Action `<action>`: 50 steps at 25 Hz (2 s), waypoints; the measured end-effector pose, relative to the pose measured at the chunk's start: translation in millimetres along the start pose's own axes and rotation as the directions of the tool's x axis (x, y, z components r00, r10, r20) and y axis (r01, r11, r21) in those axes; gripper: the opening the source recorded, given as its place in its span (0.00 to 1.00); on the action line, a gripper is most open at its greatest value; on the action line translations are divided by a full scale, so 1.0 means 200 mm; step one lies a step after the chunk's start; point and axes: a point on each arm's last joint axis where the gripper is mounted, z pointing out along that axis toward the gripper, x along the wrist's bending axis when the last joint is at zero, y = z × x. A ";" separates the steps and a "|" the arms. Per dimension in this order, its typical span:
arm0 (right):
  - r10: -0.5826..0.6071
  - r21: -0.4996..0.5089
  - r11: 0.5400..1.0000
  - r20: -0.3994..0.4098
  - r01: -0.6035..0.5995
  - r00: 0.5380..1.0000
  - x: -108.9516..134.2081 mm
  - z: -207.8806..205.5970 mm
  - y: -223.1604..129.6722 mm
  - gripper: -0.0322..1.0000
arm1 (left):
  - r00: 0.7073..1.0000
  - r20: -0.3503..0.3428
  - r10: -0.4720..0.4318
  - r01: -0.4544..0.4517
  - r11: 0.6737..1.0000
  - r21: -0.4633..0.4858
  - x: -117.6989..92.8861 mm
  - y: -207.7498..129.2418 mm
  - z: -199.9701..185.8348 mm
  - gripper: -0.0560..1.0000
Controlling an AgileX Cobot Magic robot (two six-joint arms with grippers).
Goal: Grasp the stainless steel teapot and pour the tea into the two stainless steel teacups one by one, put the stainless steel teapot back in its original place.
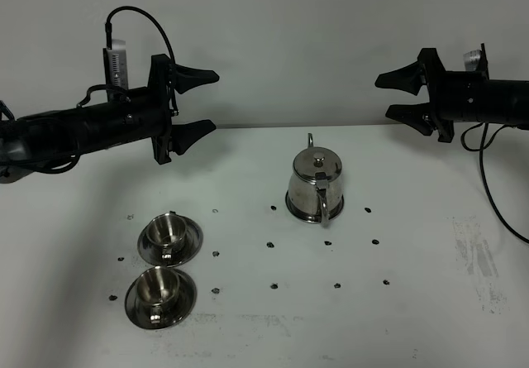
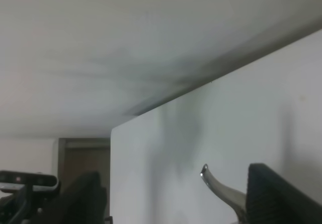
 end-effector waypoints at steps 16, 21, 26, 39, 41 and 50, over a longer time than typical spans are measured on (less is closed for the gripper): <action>-0.537 0.254 0.832 0.144 0.493 0.832 0.05 -0.05 -0.01 0.50 | 0.784 -0.162 0.600 -0.575 0.799 0.177 0.02 -0.04 -0.03 0.72; -0.617 0.371 0.785 0.386 0.497 0.686 0.15 -0.16 0.07 0.48 | 0.527 -0.335 0.781 -0.723 0.619 0.307 -0.10 -0.06 -0.10 0.72; -0.648 0.386 0.761 0.498 0.521 0.577 0.33 -0.31 0.07 0.47 | 0.356 -0.402 0.844 -0.769 0.509 0.387 -0.22 -0.08 -0.20 0.72; -0.656 0.384 0.748 0.552 0.542 0.514 0.68 -0.67 -0.37 0.47 | 0.152 -0.492 0.857 -0.939 0.280 0.199 -0.56 -0.51 -0.73 0.72; -0.662 0.343 0.737 0.540 0.582 0.520 0.70 -0.70 -0.44 0.47 | 0.123 -0.508 0.852 -0.958 0.235 0.163 -0.63 -0.60 -0.84 0.72; -0.744 0.325 0.632 0.508 0.703 0.434 0.88 -0.71 -0.74 0.47 | 0.093 -0.480 0.872 -0.957 0.212 0.200 -0.70 -0.93 -1.14 0.72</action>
